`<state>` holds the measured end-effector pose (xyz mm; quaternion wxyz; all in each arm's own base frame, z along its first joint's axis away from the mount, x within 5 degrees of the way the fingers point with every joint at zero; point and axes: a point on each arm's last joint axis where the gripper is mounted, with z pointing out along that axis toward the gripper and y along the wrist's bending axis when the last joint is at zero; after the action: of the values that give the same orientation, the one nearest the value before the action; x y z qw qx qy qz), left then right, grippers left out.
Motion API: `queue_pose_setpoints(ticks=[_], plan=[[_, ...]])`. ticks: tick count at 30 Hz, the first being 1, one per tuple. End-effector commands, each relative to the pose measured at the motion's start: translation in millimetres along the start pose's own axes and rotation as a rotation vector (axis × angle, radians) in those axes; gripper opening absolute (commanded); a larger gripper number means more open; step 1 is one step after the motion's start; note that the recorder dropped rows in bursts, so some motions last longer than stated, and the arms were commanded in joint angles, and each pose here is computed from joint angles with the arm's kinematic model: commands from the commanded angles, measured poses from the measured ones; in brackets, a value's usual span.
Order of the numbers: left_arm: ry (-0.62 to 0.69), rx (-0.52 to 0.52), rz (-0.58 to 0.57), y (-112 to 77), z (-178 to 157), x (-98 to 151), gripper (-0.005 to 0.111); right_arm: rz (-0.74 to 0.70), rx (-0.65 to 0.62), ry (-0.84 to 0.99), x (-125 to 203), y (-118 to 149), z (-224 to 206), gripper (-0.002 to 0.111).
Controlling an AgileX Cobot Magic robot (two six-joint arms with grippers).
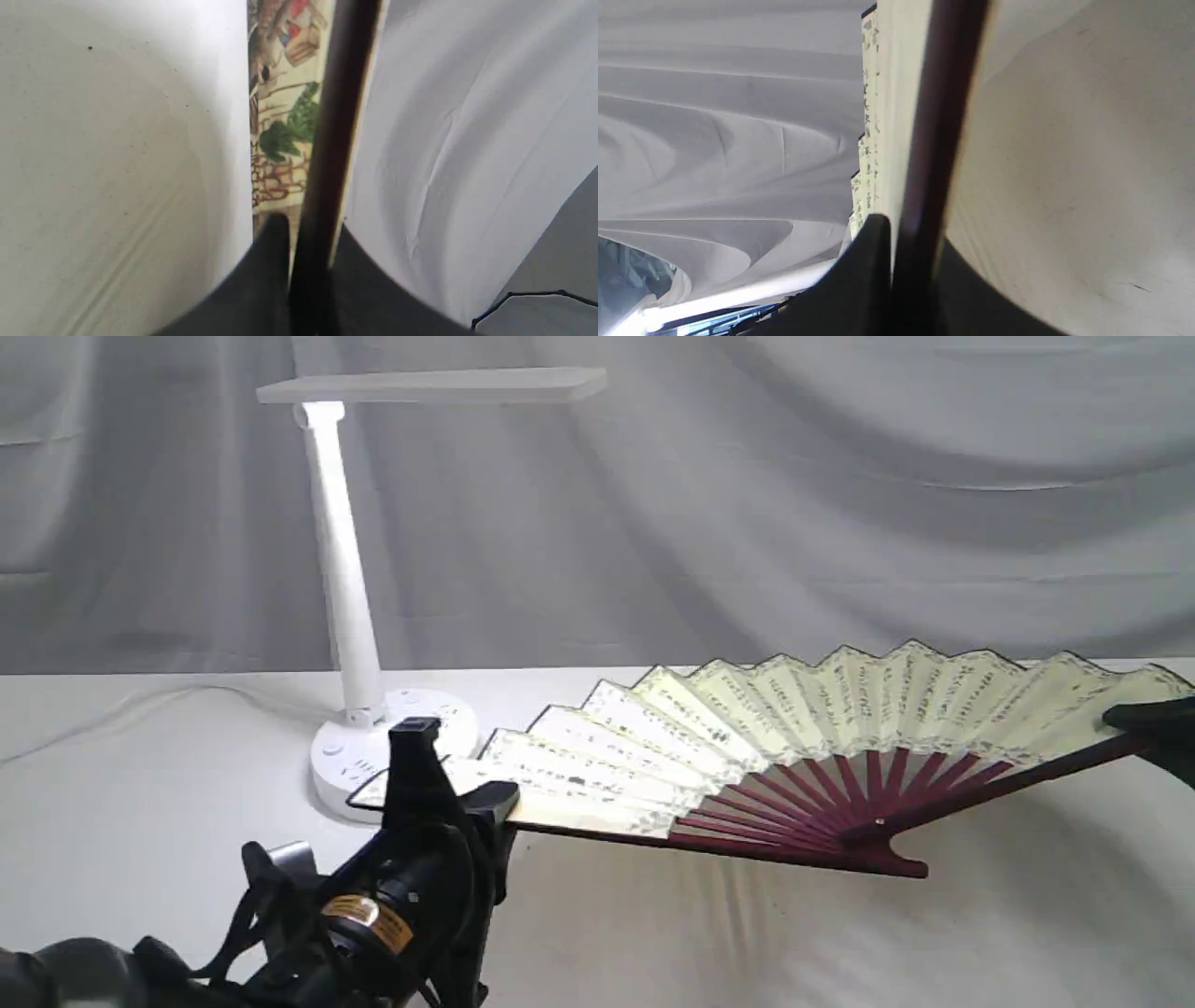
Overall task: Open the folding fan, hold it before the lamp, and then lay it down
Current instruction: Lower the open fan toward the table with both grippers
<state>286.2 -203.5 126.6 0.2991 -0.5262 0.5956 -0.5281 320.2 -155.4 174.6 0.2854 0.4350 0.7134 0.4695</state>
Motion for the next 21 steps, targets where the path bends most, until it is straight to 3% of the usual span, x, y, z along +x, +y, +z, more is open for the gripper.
queue_pose_setpoints(ticks=[1, 9, 21], plan=[[-0.077, 0.079, -0.1, -8.3, 4, -8, 0.0, -0.053, 0.096, -0.041, -4, -15, -6, 0.0], [-0.069, 0.096, -0.068, -12.1, 18, -1, 0.0, -0.032, 0.113, -0.048, -1, -21, -6, 0.0], [-0.068, 0.049, -0.029, 10.7, 32, -1, 0.0, -0.047, 0.178, -0.09, -5, -27, -7, 0.0]])
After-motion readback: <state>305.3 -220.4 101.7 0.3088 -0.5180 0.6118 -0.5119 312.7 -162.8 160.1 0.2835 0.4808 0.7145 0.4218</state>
